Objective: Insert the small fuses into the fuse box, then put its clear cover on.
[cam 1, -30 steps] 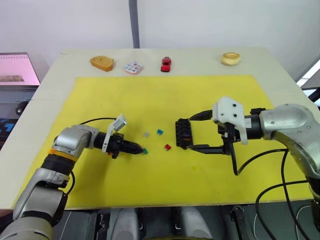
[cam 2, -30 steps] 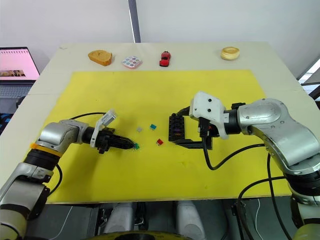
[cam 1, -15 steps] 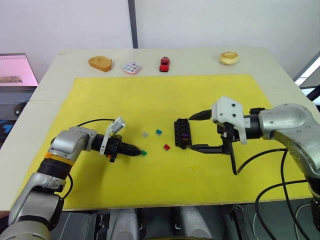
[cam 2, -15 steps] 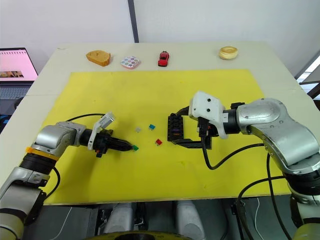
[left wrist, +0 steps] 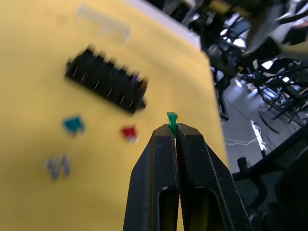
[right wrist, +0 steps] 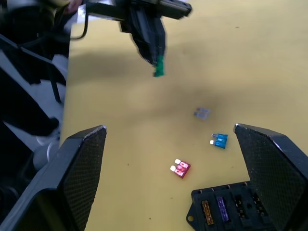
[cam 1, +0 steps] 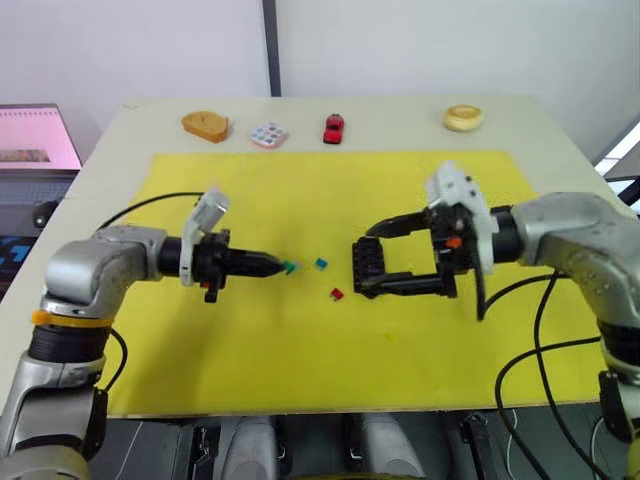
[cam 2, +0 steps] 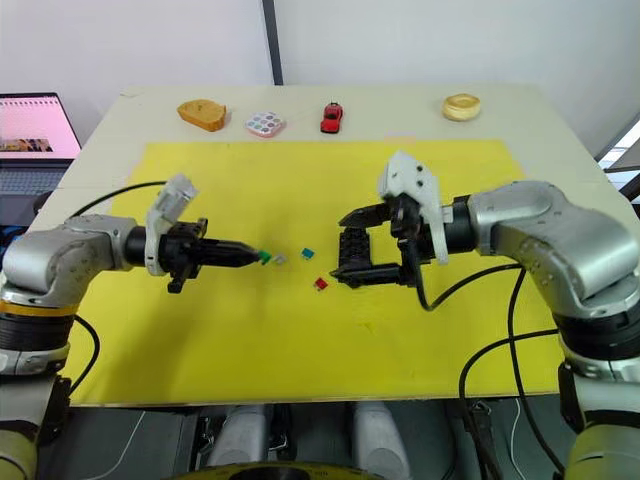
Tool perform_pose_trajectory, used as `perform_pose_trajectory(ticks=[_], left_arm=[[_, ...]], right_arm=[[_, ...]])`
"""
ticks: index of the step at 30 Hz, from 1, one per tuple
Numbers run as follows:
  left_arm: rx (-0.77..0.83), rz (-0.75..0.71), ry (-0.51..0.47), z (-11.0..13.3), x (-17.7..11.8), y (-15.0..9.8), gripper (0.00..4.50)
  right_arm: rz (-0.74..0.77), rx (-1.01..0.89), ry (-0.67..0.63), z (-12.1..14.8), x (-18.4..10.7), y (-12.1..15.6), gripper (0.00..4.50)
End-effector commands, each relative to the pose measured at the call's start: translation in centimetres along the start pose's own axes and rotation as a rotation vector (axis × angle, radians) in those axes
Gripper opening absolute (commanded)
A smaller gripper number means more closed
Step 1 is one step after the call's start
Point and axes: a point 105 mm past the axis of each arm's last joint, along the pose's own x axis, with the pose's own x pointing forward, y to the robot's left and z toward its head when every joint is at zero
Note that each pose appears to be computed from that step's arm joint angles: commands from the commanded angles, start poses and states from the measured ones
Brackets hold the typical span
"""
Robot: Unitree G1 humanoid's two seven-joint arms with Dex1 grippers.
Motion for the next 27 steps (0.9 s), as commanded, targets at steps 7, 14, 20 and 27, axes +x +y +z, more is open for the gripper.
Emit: perform_pose_trajectory(ticks=[7,14,20,27], left_arm=[[0.121,-0.074,-0.083,3.3,2.2,-2.6,0.00],[0.135,-0.065,-0.101,3.8,2.3,-2.1,0.00],[0.135,-0.061,-0.099,3.7,2.3,-1.9,0.00],[0.139,-0.049,-0.094,3.5,2.2,-1.9,0.00]], right_arm=[[0.117,0.091,-0.078,2.8,0.6,1.5,3.93],[0.116,0.098,-0.091,3.3,1.3,1.5,2.77],[0.117,0.098,-0.091,3.2,1.9,1.5,2.77],[0.122,0.088,-0.098,3.7,2.3,1.7,0.56]])
